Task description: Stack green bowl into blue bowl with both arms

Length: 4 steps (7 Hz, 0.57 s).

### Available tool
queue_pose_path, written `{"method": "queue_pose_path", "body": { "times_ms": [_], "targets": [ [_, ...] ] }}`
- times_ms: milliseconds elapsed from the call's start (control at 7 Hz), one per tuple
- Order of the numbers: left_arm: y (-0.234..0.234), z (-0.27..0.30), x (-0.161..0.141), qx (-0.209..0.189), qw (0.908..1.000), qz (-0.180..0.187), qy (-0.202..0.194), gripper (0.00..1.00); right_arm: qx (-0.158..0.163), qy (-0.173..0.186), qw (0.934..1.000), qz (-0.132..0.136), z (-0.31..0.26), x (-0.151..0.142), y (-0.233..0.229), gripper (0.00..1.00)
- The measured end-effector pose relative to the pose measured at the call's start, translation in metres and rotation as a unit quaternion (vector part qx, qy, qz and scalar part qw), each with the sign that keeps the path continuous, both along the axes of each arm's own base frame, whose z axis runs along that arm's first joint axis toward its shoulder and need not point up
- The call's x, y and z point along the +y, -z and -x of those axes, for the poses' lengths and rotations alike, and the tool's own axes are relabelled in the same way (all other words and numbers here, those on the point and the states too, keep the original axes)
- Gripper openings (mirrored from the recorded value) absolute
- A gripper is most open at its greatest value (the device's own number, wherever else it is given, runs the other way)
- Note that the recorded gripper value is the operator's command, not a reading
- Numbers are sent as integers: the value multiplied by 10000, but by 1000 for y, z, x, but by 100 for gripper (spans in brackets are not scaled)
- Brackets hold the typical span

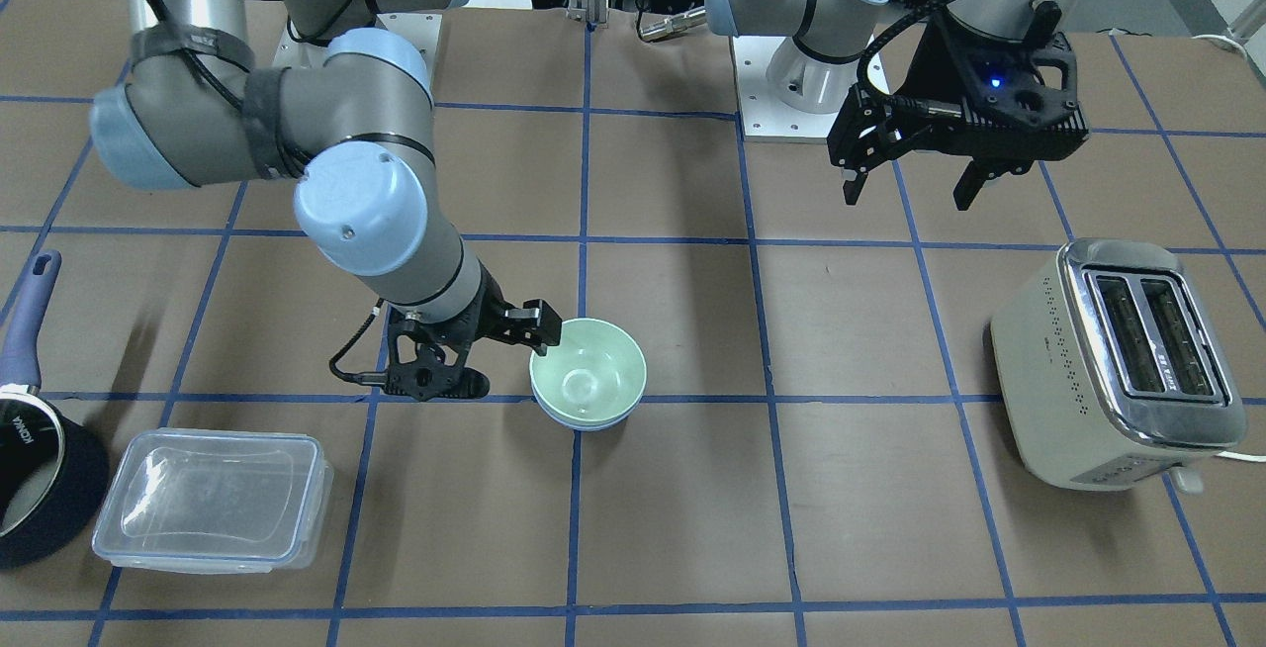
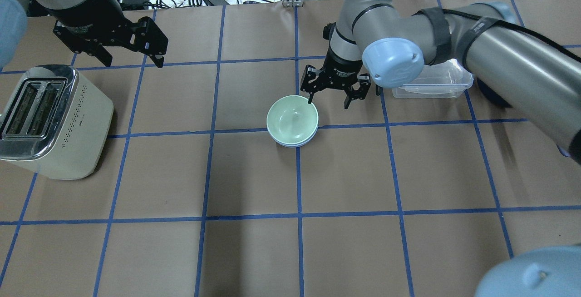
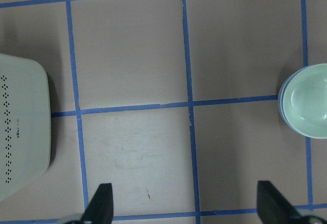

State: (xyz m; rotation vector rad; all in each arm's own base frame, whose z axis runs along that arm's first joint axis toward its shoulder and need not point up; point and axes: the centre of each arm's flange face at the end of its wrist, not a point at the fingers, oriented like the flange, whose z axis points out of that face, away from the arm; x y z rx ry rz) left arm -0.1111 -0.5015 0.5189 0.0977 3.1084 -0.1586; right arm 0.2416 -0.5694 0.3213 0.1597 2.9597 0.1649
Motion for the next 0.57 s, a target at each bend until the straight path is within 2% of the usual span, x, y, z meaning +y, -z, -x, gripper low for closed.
{"method": "queue_pose_path", "body": {
  "times_ms": [143,429,571],
  "targets": [
    [0,1,0,6,10000,4,2,100,117,10,9999,58,35,8,-35,100],
    [1,1,1,-2,10000,-28,5,100,754,-133,9970,85,88,45,-101,100],
    [2,2,1,-7,10000,-38,12,100,919,-161,9956,82,97,63,-125,100]
  ]
}}
